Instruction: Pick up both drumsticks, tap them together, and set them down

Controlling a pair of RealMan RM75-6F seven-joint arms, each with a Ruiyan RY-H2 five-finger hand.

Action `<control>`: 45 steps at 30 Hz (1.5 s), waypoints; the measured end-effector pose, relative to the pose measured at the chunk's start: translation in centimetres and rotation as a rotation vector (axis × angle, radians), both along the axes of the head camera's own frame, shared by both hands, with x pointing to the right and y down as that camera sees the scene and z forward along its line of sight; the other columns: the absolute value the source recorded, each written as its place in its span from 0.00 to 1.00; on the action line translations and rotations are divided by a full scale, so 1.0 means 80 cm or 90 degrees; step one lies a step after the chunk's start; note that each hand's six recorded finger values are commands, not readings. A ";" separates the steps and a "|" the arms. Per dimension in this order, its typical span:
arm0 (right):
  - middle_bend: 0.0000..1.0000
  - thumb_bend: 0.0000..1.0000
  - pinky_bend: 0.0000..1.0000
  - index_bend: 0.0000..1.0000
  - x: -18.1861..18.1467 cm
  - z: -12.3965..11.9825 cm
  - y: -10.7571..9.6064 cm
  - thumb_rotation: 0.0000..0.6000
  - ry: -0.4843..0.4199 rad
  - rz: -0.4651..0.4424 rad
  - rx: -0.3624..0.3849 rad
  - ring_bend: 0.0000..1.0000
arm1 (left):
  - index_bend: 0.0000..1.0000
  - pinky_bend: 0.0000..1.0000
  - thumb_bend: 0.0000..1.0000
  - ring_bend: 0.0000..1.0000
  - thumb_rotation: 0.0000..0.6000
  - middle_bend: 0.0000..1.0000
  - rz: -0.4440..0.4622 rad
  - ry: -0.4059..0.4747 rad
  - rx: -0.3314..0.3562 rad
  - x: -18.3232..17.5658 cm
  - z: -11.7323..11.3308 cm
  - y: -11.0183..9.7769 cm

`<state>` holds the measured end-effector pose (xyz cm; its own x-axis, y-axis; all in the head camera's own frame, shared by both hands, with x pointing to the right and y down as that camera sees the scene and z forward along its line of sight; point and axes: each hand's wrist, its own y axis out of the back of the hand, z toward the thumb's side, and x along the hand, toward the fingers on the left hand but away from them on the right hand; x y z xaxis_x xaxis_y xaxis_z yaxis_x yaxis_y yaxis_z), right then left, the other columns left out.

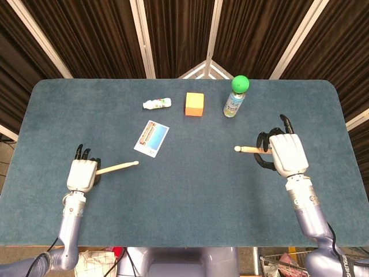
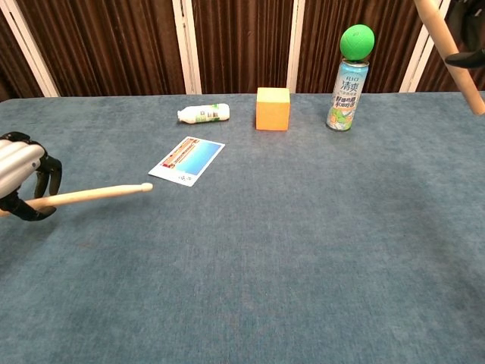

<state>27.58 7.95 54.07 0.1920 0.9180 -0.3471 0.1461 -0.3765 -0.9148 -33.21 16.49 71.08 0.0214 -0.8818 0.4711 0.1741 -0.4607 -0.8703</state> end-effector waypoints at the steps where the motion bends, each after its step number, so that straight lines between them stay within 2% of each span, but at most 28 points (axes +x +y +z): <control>1: 0.64 0.39 0.00 0.65 -0.001 0.000 0.000 1.00 0.000 -0.001 0.000 0.39 | 0.60 0.00 0.45 0.17 1.00 0.60 0.001 0.005 0.004 0.000 -0.001 -0.001; 11: 0.64 0.41 0.00 0.65 -0.008 -0.008 -0.002 1.00 -0.006 -0.005 0.014 0.40 | 0.61 0.00 0.45 0.18 1.00 0.61 0.017 0.062 0.057 0.016 -0.022 -0.011; 24: 0.64 0.41 0.00 0.65 -0.022 -0.001 -0.001 1.00 0.019 -0.025 0.015 0.40 | 0.63 0.00 0.45 0.18 1.00 0.62 0.105 0.226 0.171 0.066 -0.081 -0.031; 28: 0.64 0.41 0.00 0.66 -0.027 0.003 0.001 1.00 0.022 -0.030 0.013 0.40 | 0.65 0.00 0.45 0.18 1.00 0.63 0.130 0.260 0.204 0.077 -0.100 -0.039; 37: 0.65 0.41 0.00 0.66 -0.041 0.010 -0.003 1.00 0.016 -0.032 0.005 0.41 | 0.65 0.00 0.44 0.18 1.00 0.63 0.137 0.302 0.219 0.099 -0.123 -0.048; 45: 0.65 0.41 0.00 0.66 -0.061 0.016 -0.016 1.00 0.011 -0.027 -0.010 0.41 | 0.65 0.00 0.44 0.18 1.00 0.63 0.141 0.382 0.230 0.127 -0.142 -0.058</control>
